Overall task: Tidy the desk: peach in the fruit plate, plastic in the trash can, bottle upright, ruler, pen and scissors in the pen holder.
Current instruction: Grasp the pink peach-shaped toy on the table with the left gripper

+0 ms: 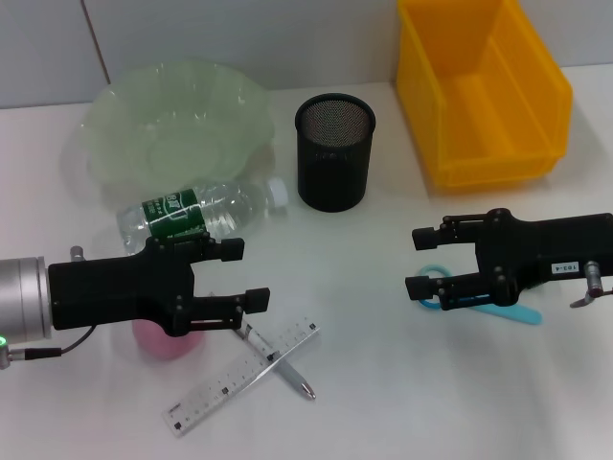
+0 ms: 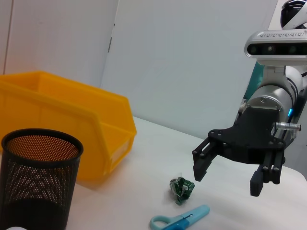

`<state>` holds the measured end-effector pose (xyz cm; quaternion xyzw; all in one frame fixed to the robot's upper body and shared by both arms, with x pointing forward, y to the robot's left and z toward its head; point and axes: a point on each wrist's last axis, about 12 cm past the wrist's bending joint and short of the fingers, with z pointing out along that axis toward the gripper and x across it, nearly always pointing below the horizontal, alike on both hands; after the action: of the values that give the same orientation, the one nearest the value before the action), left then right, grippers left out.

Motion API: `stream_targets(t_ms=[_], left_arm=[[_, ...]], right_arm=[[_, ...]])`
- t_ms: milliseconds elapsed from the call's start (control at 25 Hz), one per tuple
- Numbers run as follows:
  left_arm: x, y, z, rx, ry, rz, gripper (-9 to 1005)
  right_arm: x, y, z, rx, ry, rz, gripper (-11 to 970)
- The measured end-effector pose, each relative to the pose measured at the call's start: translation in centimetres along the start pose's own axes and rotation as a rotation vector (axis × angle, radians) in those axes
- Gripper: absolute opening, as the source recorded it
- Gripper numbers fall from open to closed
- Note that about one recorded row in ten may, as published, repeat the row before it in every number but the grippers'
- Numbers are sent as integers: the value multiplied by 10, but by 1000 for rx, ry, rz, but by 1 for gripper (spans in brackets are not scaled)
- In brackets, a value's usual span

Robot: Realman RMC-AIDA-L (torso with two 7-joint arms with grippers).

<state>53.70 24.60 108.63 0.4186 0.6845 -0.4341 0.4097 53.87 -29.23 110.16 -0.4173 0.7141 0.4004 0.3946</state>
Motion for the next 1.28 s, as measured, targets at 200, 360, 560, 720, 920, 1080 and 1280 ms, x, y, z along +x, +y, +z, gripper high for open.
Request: stream_targets(t_ms=[200,360,560,720,920,1080,1280], left_arm=[[0,0,0,0,0,0,791],[0,0,0,0,0,0,782],[0,0,-1,-2,2,2,770],[0,1,-1,-2,2,2,761],[-5,1,-6,5,2,13,750],[-18,2,-20,12,20,15,741],[-32,6,-36,-25,163,-8,729]], right_arm=[[0,0,0,1,0,0,752],[0,0,0,1,0,0,751],[0,0,1,0,-1,0,749],[0,0,1,-1,-2,0,748],[1,0,1,5,-1,1,746],[2,0,1,11,-1,4,745],[2,-1,-1,16,1,6,743]])
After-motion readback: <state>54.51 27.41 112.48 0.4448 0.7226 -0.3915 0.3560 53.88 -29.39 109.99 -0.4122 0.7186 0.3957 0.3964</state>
